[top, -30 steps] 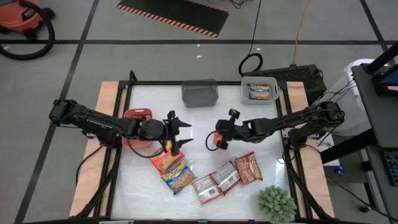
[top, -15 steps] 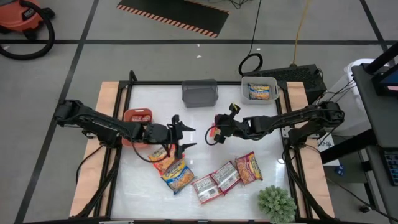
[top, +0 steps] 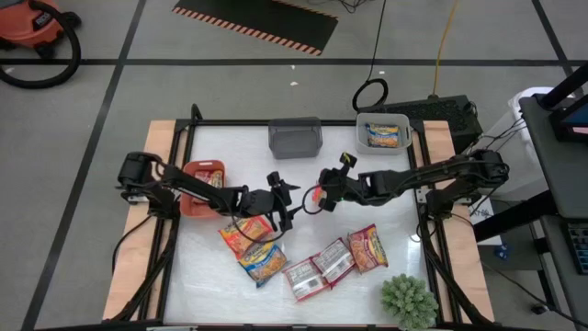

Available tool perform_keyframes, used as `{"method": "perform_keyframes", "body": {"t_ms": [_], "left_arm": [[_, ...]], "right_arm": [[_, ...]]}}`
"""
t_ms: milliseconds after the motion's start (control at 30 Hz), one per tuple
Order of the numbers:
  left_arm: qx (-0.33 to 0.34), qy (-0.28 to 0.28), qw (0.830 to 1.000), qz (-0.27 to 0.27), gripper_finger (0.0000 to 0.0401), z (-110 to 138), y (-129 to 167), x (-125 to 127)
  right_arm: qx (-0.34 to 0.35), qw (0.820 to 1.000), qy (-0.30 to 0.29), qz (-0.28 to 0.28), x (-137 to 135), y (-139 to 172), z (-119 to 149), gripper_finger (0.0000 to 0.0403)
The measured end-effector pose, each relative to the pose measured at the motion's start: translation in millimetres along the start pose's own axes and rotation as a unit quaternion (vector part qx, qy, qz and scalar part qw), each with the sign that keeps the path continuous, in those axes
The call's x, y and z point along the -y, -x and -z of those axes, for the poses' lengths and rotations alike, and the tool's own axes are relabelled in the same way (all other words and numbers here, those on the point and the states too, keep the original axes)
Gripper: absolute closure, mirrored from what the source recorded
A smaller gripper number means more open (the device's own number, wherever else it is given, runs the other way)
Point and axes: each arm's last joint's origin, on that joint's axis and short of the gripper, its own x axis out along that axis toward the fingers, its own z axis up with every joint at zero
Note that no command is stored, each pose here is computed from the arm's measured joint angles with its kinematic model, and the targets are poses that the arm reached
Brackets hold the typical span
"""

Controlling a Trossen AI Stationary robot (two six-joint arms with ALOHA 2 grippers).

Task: Sort Maruchan noodles
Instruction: Put the top right orange noodle pack into the black bin

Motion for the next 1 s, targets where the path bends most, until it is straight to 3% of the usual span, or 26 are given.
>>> {"method": "perform_keyframes", "body": {"t_ms": [133, 400, 567, 733, 900, 1000], "left_arm": [[0.014, 0.025, 0.999, 0.021, 0.0111, 11.5, -13.6, 5.9], [0.060, 0.066, 0.996, -0.008, 0.0111, 24.1, -32.1, 8.2], [0.085, 0.112, 0.990, 0.021, 0.0111, 29.4, -40.9, 4.9], [0.087, 0.118, 0.988, 0.045, 0.0111, 40.4, -47.8, 9.8], [0.086, 0.144, 0.986, -0.022, 0.0111, 43.4, -51.3, 7.1], [0.097, 0.151, 0.983, -0.032, 0.0111, 39.4, -52.7, 5.2]], "right_arm": [[-0.002, 1.000, -0.004, 0.003, 2.9, -2.0, -0.2, 0.0403], [-0.004, 1.000, -0.011, 0.002, 3.3, -2.3, 0.0, 0.0403], [-0.006, 1.000, -0.014, 0.002, 3.3, -2.3, 0.6, 0.0403], [-0.006, 1.000, -0.026, 0.002, 3.9, -2.7, 0.4, 0.0403], [0.003, 0.999, -0.036, -0.004, 4.0, -3.2, -1.8, 0.0403], [0.008, 0.998, -0.050, -0.040, 1.9, -3.1, -4.0, 0.0403]]}}
